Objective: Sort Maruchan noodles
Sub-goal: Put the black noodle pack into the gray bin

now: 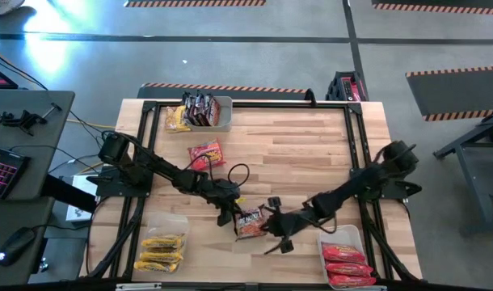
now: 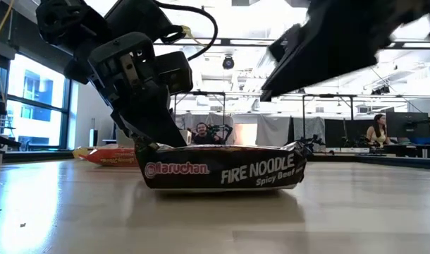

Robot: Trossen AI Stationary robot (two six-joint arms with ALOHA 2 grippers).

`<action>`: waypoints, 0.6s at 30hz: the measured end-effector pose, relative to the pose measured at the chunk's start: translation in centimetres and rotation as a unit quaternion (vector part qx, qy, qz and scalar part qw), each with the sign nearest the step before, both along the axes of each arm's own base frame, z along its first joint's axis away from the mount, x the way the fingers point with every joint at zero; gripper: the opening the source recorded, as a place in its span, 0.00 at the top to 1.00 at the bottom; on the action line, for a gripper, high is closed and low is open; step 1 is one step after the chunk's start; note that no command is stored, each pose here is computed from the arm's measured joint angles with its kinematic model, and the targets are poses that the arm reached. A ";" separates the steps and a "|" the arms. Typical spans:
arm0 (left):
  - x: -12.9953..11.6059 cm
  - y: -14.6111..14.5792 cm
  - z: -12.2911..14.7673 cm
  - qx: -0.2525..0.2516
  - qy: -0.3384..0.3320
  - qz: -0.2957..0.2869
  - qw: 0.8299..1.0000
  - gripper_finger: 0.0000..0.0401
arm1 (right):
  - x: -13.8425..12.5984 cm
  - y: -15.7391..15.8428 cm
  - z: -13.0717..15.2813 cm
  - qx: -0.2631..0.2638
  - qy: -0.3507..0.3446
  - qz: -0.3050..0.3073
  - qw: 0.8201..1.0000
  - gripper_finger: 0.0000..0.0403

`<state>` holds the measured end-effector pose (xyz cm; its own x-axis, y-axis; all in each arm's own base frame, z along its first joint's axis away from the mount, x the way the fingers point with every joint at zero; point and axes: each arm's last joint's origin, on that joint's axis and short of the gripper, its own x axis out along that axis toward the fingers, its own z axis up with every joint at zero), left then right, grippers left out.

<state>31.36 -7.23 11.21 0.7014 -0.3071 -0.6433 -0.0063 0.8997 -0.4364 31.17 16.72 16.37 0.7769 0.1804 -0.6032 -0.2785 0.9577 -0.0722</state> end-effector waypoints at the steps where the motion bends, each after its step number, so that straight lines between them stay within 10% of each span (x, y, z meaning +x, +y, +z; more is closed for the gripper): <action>1: 0.0 0.0 0.0 0.000 0.000 0.000 1.000 0.99 | -0.5 0.2 0.6 -0.009 0.000 -0.011 1.000 1.00; 7: 0.0 0.0 0.2 0.001 -0.002 -0.001 1.000 1.00 | -3.8 0.0 0.9 -0.025 -0.015 -0.090 0.996 1.00; 18: -0.8 0.2 4.2 0.025 -0.058 0.003 0.998 1.00 | -6.0 -4.6 -3.4 0.224 -0.063 -0.197 0.953 0.93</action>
<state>30.54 -7.00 15.42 0.7735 -0.2726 -0.5722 0.0363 0.9204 -0.3894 25.21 12.15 13.00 0.8985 0.0777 -0.4321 0.0921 0.9290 0.3585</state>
